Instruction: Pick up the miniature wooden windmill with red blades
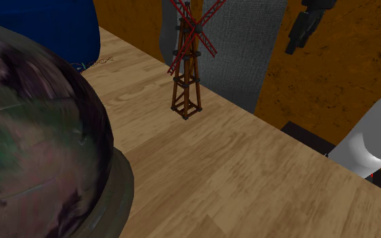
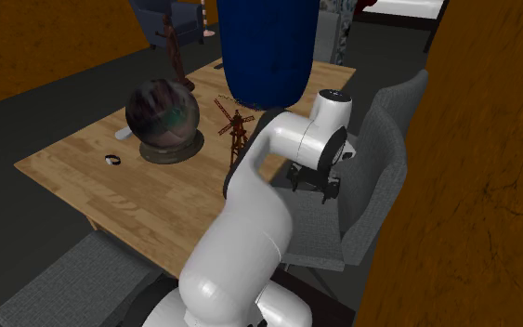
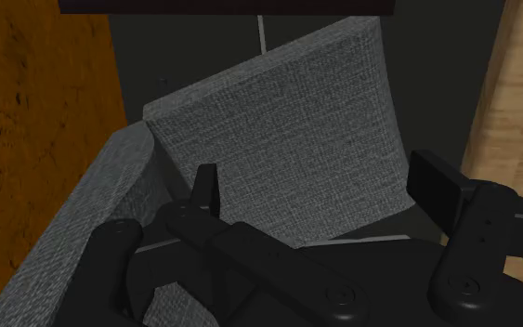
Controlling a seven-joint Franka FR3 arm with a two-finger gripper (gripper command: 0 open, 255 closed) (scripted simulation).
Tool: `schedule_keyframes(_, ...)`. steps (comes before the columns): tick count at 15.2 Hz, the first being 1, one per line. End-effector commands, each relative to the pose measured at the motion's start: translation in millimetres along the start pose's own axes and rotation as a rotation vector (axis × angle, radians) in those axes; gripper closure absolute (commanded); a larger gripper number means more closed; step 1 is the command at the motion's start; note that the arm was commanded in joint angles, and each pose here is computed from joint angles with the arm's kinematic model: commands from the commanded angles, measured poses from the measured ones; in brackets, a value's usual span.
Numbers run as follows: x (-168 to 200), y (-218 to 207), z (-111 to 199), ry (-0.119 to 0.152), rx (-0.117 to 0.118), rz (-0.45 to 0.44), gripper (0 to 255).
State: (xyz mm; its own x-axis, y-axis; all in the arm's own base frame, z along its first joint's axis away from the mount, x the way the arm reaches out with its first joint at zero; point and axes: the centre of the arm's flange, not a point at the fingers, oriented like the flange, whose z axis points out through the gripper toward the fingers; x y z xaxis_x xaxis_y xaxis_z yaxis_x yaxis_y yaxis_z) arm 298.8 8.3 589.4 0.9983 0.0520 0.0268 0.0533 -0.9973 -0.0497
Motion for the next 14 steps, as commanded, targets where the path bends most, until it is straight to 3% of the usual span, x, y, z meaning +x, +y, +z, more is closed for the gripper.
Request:
schedule_keyframes(1,0,0,0,0.0,0.0,0.0,0)
schedule_keyframes(14,88,-147,-66,0.02,-0.186,-0.495,0)
